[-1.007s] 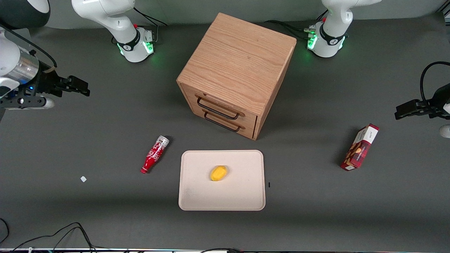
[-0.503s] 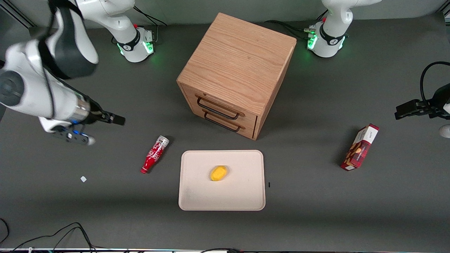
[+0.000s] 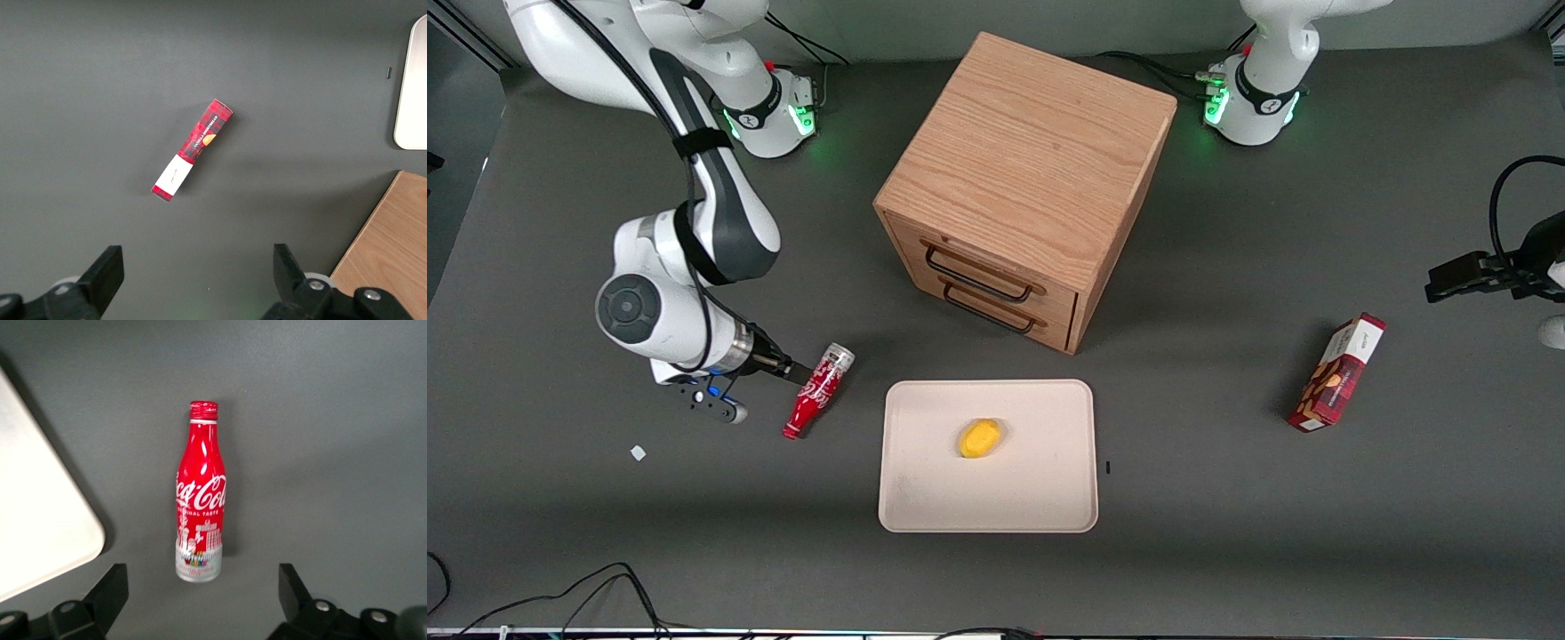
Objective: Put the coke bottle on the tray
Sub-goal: 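Lower the open right gripper over the bottle's middle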
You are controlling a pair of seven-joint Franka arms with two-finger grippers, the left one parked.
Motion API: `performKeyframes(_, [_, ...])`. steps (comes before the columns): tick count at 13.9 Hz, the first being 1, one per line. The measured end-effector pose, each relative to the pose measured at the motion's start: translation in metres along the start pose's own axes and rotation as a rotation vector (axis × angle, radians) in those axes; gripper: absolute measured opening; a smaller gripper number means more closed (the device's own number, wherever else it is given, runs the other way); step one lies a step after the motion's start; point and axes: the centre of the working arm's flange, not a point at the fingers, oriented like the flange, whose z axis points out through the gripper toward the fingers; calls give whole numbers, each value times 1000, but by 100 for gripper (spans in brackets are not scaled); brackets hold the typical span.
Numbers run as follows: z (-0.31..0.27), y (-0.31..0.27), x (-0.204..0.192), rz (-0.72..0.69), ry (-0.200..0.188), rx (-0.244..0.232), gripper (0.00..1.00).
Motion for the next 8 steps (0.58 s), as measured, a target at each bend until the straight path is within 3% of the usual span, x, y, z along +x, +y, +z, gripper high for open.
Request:
performKeyframes(5, [63, -7, -13, 40, 43, 29, 100])
performKeyframes(8, [100, -10, -15, 17, 44, 2, 100])
